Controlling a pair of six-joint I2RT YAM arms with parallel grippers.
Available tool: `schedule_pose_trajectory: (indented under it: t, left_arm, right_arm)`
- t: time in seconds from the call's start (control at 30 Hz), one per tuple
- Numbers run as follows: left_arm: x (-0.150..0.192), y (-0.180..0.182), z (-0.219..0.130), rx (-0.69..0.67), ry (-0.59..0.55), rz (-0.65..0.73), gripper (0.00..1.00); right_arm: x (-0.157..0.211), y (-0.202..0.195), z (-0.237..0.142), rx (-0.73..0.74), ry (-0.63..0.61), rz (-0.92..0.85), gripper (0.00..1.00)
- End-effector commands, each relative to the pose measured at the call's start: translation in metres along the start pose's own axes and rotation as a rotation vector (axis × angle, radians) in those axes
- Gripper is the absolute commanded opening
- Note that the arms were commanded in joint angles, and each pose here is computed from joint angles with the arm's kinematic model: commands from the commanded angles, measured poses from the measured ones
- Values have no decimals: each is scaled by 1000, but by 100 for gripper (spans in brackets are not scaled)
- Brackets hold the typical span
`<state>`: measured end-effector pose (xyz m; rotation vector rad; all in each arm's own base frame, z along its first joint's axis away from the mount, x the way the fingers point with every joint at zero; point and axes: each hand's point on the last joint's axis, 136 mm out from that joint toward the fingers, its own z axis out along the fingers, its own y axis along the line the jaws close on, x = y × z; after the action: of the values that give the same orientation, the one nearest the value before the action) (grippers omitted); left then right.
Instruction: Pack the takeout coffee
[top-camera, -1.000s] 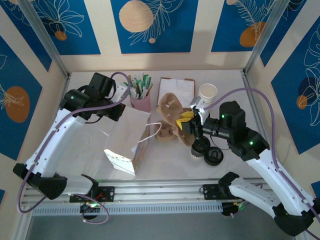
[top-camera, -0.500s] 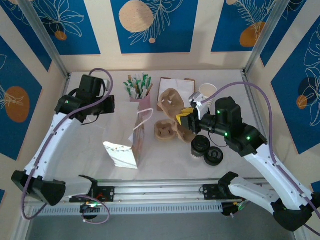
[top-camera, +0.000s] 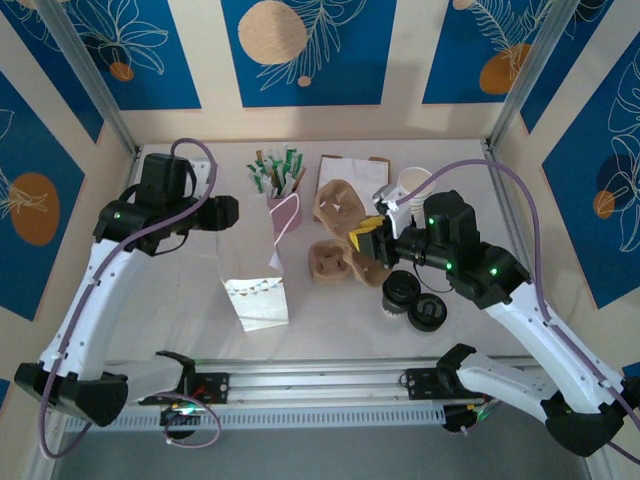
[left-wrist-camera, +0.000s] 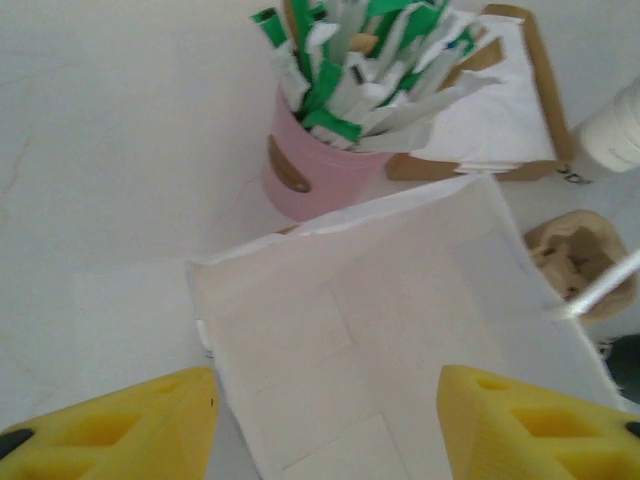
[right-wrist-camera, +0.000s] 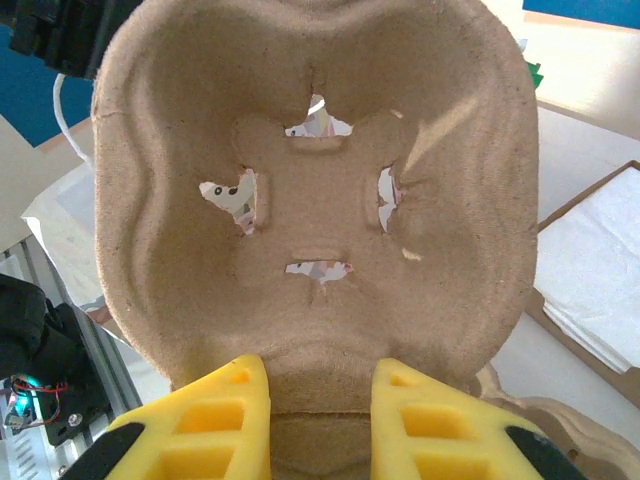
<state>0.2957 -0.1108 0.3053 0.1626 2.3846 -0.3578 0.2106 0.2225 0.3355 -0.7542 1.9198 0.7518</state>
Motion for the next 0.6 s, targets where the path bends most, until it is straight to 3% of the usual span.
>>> schedule_pose_trajectory:
  t: [0.0,0.3,0.43,0.57]
  left_arm:
    - [-8,25,-11,-146,-28,-11,59]
    - [-50,9,-104,-44,-451,-92,78]
    - [-36,40,-138,-183,-567,-190,68]
    - [7,68,-136,-299,-526,-267,59]
  right_arm:
    - [-18,5,-7,7,-33,16,9]
    - [-29,7,-6,50,-13,103,9]
    - [-31,16,-2,41,15,116,8]
    - [-41,30,-3,40,-9,73,6]
